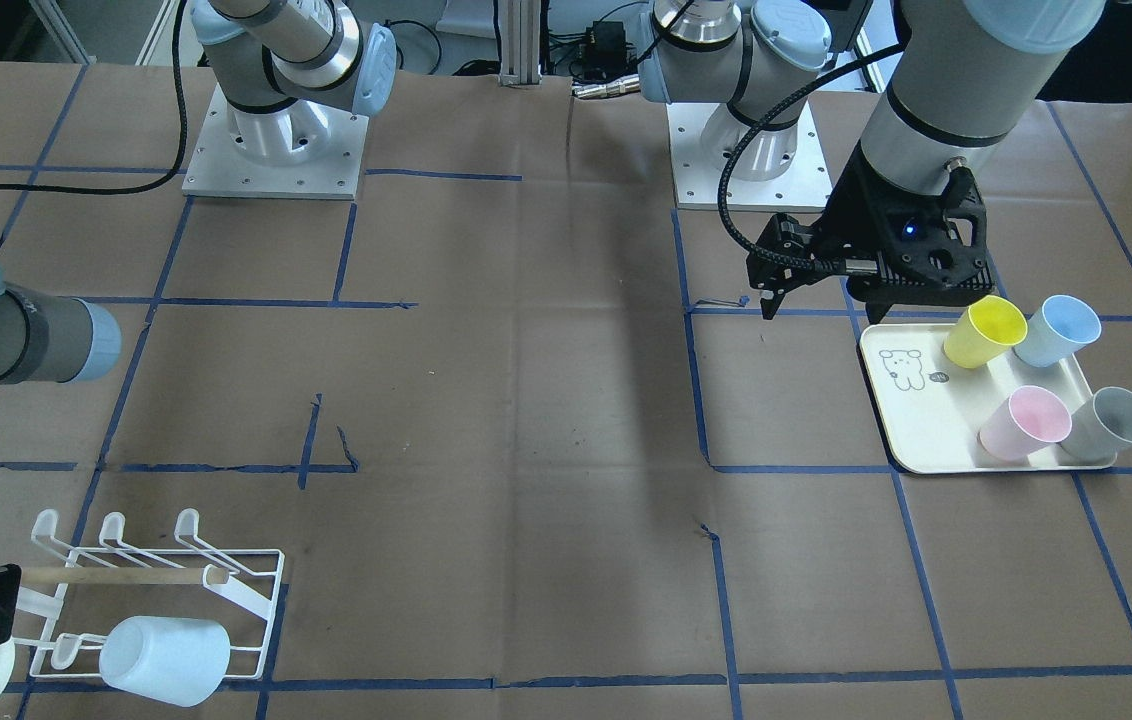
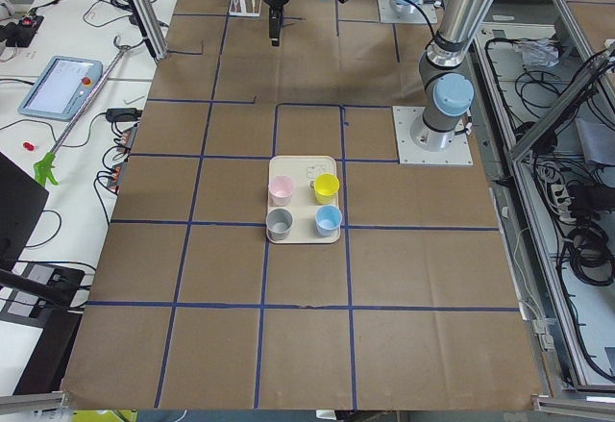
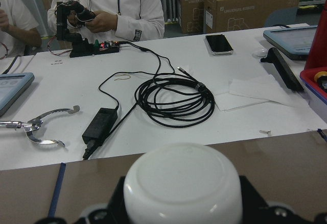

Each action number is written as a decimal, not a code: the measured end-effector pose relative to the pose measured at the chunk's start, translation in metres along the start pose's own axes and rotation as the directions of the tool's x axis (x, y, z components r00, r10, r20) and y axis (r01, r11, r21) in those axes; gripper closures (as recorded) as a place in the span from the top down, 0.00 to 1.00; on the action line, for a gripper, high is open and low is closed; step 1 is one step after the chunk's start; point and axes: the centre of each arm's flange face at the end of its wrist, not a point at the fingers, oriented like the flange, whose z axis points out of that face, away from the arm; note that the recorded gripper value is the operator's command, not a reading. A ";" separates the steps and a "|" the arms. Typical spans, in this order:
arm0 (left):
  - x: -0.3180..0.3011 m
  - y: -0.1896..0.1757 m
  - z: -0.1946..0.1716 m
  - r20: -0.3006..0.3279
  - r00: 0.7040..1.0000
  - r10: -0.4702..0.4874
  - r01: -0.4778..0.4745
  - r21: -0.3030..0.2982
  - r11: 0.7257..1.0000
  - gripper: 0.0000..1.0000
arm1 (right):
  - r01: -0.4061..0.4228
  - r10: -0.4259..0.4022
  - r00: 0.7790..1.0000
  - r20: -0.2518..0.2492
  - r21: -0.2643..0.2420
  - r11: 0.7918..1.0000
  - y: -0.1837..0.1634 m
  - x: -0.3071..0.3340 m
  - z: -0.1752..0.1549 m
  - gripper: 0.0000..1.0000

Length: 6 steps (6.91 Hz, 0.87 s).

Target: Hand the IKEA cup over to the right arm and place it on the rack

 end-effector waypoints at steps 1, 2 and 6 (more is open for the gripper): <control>0.000 0.000 -0.001 0.000 1.000 -0.003 0.003 0.001 1.000 0.99 | -0.002 0.002 1.000 -0.002 -0.015 1.000 0.010 0.000 -0.001 0.98; 0.000 0.000 -0.001 0.000 1.000 -0.007 0.007 0.002 1.000 0.99 | 0.001 -0.002 1.000 -0.009 -0.024 1.000 0.015 0.001 -0.002 1.00; 0.000 0.000 -0.002 -0.001 1.000 -0.010 0.010 0.003 1.000 0.99 | 0.006 -0.007 1.000 -0.007 -0.015 1.000 0.006 0.001 -0.006 1.00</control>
